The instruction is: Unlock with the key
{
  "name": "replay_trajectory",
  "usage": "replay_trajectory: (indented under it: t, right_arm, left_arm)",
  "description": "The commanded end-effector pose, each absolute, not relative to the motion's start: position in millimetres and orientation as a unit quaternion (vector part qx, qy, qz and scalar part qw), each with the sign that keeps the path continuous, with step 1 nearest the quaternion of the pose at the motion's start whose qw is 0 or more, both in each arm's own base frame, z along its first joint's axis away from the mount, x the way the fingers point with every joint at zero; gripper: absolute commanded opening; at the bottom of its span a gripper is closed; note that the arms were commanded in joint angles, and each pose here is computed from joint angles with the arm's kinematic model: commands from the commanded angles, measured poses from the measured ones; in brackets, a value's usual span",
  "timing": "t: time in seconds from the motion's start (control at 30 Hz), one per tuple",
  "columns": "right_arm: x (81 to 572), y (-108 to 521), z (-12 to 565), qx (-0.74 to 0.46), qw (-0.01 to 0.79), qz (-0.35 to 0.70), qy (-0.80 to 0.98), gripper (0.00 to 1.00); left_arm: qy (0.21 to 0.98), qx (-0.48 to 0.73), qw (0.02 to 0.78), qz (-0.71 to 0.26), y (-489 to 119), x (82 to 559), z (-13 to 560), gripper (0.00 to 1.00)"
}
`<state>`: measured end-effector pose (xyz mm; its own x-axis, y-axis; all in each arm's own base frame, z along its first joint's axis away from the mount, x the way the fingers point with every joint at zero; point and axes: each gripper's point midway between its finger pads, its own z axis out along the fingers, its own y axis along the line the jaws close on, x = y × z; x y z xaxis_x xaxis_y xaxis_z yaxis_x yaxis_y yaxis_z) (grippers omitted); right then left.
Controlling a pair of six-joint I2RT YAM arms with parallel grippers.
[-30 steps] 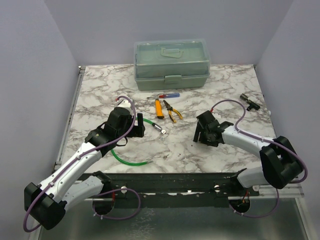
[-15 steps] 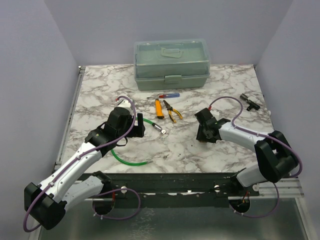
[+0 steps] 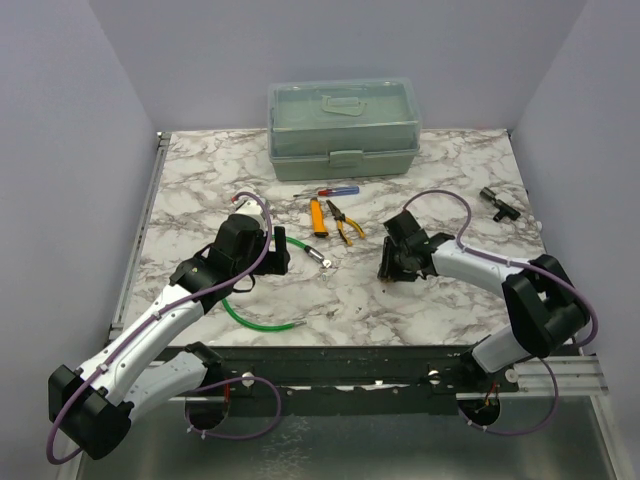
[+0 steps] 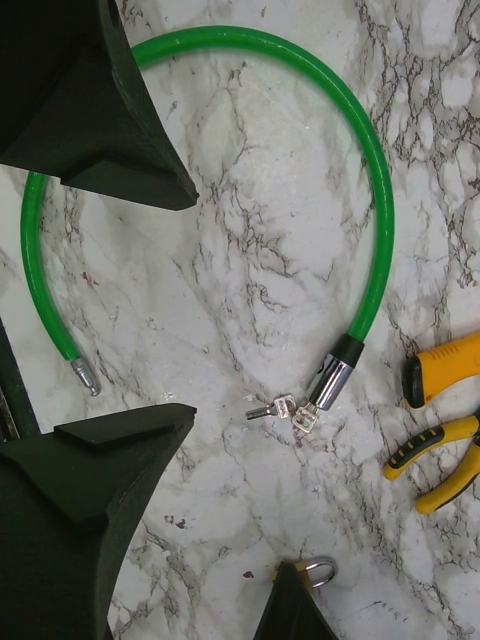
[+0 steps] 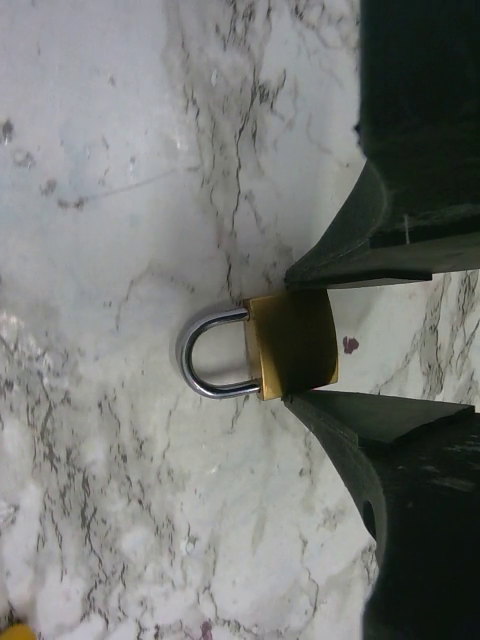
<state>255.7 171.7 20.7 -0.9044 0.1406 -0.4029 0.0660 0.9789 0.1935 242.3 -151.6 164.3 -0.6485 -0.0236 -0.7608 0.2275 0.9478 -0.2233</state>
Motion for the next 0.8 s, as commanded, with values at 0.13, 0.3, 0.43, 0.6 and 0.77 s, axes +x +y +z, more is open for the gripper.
replay_trajectory:
  t: [0.13,0.3,0.43,0.6,0.77]
  right_arm:
    - [256,212,21,0.031,0.186,0.151,0.97,0.17]
    - [256,220,27,0.028,0.186,0.172,0.967,0.47]
    - [256,220,39,0.029,0.192,0.178,0.965,0.63]
    - [253,218,59,0.035,0.209,0.192,0.958,0.81]
    - [248,206,82,0.06,0.239,0.193,0.95,0.84]
  left_arm:
    - [0.895,0.071,0.409,-0.162,-157,240,163,0.83]
    - [0.895,0.08,0.398,-0.184,-166,236,160,0.8]
    - [0.899,0.074,0.379,-0.206,-177,234,155,0.78]
    - [0.906,0.078,0.357,-0.214,-195,220,146,0.78]
    - [0.901,0.127,0.357,-0.213,-216,198,130,0.72]
